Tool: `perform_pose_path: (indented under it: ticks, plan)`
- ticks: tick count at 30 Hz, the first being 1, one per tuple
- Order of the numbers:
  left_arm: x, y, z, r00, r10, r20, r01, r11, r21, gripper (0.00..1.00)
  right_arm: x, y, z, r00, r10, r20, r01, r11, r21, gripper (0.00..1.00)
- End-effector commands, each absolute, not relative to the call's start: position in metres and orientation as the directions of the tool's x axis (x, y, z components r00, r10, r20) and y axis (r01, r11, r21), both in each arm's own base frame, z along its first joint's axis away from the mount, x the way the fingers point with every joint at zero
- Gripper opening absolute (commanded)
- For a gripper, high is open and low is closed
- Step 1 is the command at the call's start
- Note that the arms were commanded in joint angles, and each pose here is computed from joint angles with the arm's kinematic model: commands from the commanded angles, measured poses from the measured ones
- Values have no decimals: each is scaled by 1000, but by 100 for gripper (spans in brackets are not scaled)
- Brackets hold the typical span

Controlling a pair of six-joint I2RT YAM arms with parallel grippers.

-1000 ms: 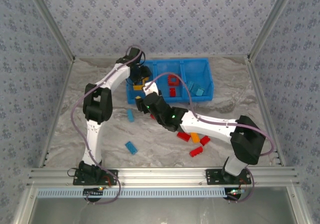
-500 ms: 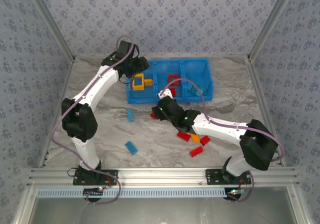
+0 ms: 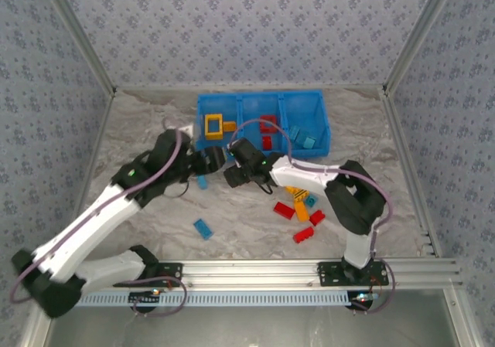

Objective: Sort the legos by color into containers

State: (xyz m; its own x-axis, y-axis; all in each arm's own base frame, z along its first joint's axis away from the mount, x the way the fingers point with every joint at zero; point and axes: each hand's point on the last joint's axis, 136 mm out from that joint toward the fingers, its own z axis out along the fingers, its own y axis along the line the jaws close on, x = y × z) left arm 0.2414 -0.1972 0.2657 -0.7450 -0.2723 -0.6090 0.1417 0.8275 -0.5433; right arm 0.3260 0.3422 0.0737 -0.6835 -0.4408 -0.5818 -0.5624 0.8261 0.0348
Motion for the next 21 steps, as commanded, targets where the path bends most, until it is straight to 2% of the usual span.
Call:
perform_pose_path:
  ticks: [1,7,14,21]
  plan:
    - [213,-175,245,-756,-257,-602,141,834,-534,74,321,344,59,-678,-544,-494,-644,764,43,75]
    - [181,-146,234,-752,-267,-603,136,832,-538,75,324,348,41,-686,-567,-455,-657,752,54,71]
    - [183,-146,234,-753,-263,-604,132,838,-530,75,322,348,26,-703,-559,-440,-642,765,55,58]
    - [184,-152,241,-748,-246,-617,169,828,-535,76,326,349,32,-701,-540,-466,-626,779,37,37]
